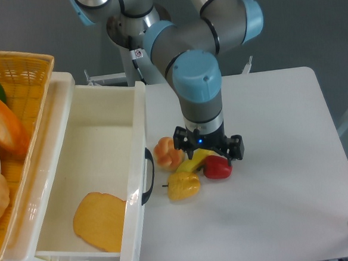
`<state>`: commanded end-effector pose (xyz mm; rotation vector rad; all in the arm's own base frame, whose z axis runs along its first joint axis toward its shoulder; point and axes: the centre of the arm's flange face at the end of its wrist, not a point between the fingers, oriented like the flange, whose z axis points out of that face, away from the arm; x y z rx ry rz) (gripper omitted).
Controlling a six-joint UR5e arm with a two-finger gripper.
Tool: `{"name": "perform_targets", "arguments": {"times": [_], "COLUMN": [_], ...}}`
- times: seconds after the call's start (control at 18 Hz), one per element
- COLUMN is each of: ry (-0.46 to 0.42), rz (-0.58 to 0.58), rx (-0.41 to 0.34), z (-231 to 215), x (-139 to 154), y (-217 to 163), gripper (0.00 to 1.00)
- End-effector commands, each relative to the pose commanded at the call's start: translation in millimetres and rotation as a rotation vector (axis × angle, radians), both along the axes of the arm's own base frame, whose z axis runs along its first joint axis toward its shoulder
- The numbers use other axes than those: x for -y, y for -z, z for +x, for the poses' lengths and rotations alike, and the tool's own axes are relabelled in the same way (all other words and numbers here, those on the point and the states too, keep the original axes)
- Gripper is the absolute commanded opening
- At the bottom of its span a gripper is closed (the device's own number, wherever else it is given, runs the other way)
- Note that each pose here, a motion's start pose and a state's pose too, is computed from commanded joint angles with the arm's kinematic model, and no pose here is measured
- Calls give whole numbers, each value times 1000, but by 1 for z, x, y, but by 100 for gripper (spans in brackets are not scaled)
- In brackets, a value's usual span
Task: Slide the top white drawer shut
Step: 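Lower the gripper down beside the fruit toward the table surface, then move the gripper toward the open drawer's front panel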
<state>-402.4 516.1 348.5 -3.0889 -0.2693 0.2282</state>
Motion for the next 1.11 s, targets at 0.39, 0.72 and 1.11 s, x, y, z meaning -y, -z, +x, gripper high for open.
{"name": "perform_targets", "arguments": {"times": [0.39, 0.72, 1.11], "ry": [-11, -49, -176], "rz": [38, 41, 48], "rx": [48, 52, 65], "z": [9, 8, -1], "x": [-11, -15, -23], "y": [8, 14, 27], "gripper": [100, 100, 100]}}
